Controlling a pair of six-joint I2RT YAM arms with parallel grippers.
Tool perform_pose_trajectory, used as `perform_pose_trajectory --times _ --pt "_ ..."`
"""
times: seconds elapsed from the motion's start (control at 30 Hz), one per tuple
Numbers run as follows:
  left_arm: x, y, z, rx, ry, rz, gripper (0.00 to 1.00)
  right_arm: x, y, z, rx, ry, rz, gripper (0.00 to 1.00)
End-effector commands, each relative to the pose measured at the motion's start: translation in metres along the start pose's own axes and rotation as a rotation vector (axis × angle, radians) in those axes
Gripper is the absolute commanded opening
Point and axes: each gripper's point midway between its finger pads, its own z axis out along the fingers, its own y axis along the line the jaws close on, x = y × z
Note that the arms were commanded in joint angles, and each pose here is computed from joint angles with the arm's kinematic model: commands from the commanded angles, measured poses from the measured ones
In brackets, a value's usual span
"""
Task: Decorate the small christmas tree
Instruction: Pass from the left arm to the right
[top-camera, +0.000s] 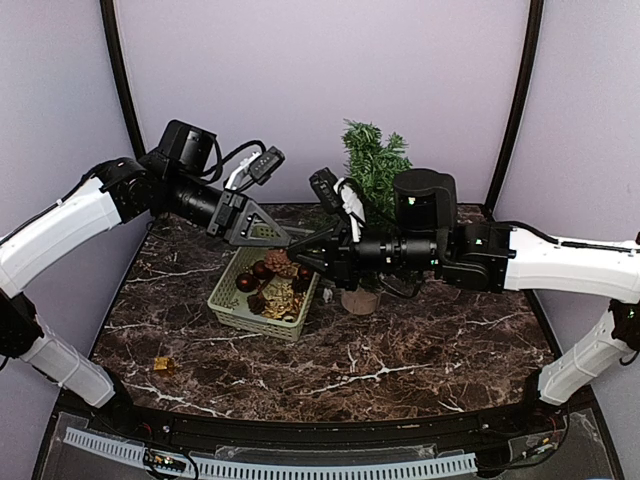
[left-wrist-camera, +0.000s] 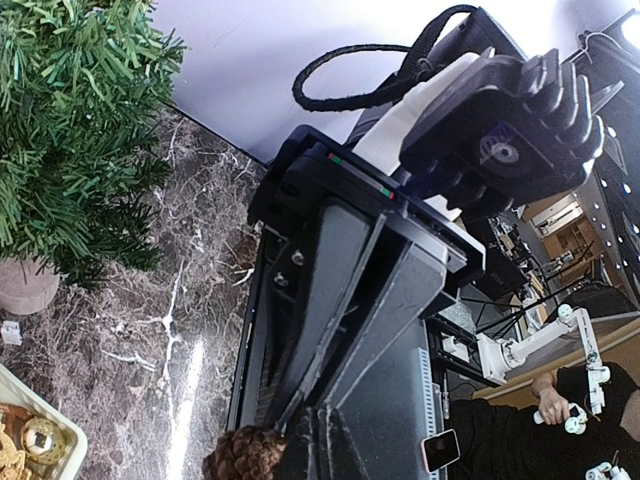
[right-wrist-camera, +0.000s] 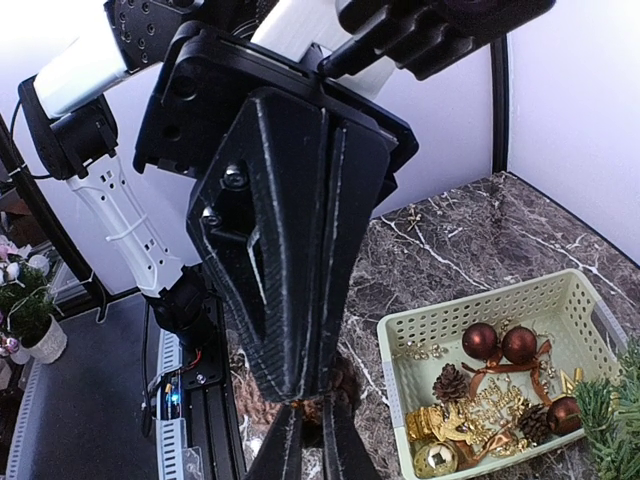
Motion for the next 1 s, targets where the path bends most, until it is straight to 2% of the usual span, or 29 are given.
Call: perform_pose_trajectory --times 0.0,0.4,0.97 --pt "-0.002 -0.014 -0.002 0.038 0.007 0.03 0.0 -0.02 0.009 0.002 -0.025 -0.069 -0.035 0.08" --pt "0.0 -0.019 -0.003 0.064 0.013 0.028 0.0 -0.021 0.004 0.003 -0.001 -0.086 -0.038 0.0" --pt "0.007 -0.017 -0.012 -0.031 0.057 0.081 0.0 -0.023 0.0 -0.017 0.051 -0.115 -0.03 0.0"
